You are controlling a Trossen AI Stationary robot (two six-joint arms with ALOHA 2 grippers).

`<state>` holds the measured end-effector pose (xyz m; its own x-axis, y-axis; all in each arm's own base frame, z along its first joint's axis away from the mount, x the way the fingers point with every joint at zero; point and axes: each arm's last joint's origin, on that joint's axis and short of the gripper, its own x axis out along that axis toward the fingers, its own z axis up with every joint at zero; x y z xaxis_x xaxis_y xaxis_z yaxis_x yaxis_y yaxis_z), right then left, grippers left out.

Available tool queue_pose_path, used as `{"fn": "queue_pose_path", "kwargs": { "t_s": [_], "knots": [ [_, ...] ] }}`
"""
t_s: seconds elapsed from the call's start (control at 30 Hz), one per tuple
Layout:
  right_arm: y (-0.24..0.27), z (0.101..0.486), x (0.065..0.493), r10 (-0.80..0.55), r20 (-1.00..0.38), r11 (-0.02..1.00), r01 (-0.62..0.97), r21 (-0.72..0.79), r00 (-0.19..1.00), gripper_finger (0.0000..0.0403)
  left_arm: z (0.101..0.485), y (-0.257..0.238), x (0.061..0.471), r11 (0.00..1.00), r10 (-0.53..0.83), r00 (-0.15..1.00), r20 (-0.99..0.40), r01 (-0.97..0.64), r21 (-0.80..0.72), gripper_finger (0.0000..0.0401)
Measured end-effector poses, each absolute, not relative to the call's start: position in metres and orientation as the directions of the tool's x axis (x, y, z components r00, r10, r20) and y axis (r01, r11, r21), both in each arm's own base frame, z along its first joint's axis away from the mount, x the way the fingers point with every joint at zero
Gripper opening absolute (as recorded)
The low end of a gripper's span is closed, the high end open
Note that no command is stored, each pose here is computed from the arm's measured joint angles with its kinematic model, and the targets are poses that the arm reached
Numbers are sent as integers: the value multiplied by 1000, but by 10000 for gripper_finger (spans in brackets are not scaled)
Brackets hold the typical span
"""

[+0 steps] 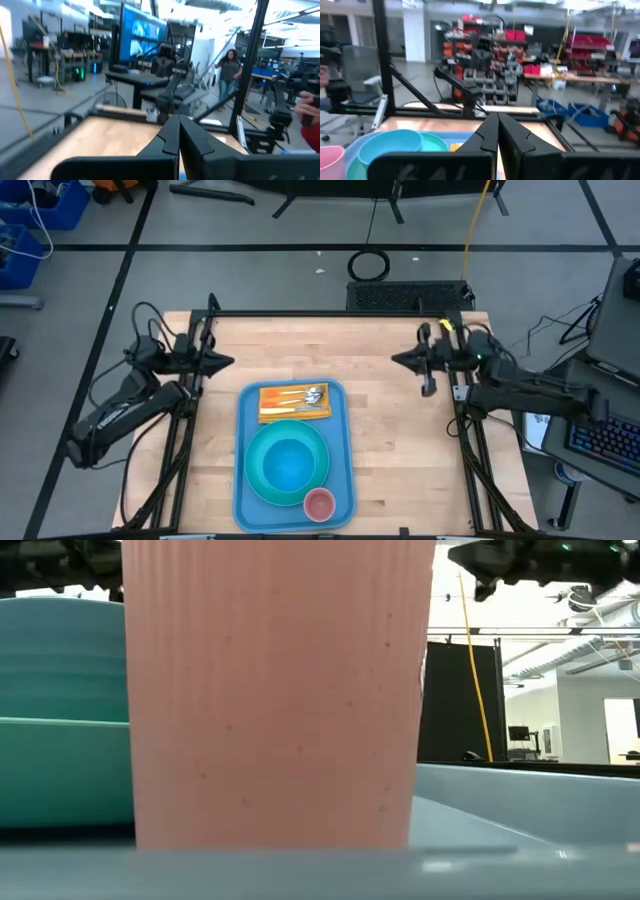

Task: Set up tray
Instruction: Return to Home Position

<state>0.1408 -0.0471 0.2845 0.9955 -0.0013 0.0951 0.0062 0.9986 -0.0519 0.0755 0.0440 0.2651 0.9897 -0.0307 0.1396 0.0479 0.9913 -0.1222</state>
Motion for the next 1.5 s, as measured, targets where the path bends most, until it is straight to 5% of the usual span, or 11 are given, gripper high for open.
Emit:
{"fn": "queue_pose_path", "kwargs": {
  "t_s": [0.43, 0.57, 1.5],
  "knots": [
    [-30, 200, 105, 26, 265, 999, -31, 14, 964, 0, 248, 27, 60, 992, -72, 996, 44, 76, -102, 3],
    [-29, 205, 99, -13, 347, 999, 1, 32, 938, 0, 249, 26, 57, 997, -22, 998, 65, 27, -70, 4],
    [-30, 194, 103, -25, 242, 992, -6, 124, 970, 0, 246, 31, 57, 987, 162, 986, 44, -161, -27, 26]
  ]
}}
